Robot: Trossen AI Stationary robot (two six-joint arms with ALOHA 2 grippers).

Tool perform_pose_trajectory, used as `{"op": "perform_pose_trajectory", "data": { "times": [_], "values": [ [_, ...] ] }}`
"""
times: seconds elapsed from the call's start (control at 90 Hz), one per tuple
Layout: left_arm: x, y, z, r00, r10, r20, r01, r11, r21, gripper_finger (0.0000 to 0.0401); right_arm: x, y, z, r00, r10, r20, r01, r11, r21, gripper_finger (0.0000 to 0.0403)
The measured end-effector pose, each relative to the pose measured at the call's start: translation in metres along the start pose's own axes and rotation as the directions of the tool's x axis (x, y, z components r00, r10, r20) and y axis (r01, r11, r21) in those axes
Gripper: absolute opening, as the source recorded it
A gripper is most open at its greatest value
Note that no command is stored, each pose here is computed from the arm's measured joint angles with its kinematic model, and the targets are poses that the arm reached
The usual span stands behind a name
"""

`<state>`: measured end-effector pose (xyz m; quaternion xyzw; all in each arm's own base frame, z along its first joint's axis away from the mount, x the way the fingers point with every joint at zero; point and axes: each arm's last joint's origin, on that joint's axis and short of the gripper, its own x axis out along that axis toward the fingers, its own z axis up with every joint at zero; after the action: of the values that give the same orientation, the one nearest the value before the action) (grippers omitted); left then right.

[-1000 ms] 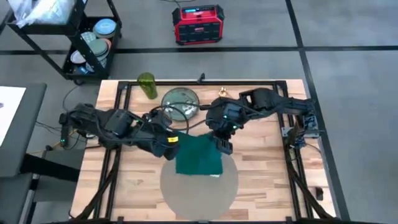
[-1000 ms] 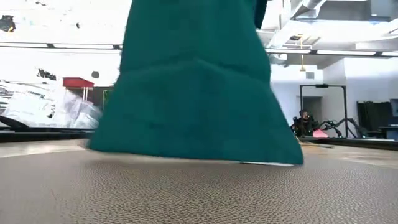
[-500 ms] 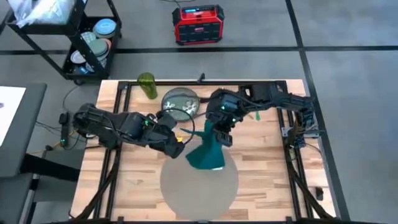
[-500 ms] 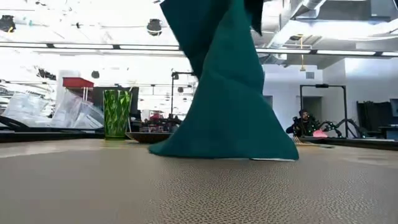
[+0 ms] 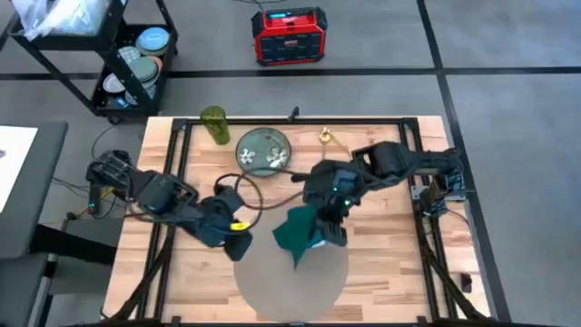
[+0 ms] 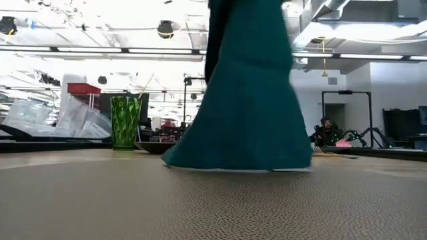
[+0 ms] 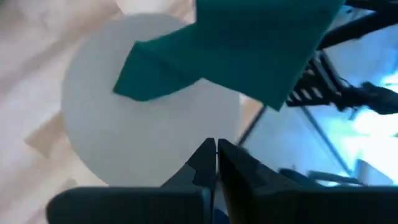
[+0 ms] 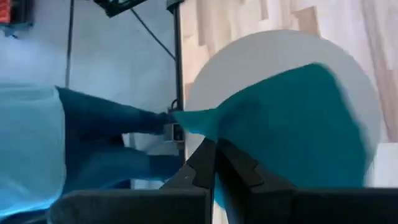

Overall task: Set table place
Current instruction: Fold the green napkin

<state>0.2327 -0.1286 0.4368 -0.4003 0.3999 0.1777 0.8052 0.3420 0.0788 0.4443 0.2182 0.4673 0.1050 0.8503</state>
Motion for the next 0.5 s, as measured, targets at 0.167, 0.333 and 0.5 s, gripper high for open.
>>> {"op": "perform_pose_trajectory", "data": {
  "times": [0.167, 0.333, 0.5],
  "values": [
    [-0.005, 0.017, 0.007, 0.993, 0.118, -0.008, -0.118, 0.993, 0.032, 0.0, -0.007, -0.022, 0.009, 0.999, -0.044, 0.016, 0.045, 0.997, -0.06, 0.0],
    [-0.002, 0.024, 0.018, 0.986, 0.168, 0.01, -0.169, 0.982, 0.09, 0.0, -0.011, -0.067, 0.023, 0.993, -0.117, -0.01, 0.116, 0.99, -0.081, 0.0],
    [0.001, 0.027, 0.027, 0.98, 0.193, 0.044, -0.197, 0.97, 0.143, 0.0, 0.012, -0.112, 0.038, 0.983, -0.163, -0.083, 0.153, 0.982, -0.106, 0.0]
  ]
}}
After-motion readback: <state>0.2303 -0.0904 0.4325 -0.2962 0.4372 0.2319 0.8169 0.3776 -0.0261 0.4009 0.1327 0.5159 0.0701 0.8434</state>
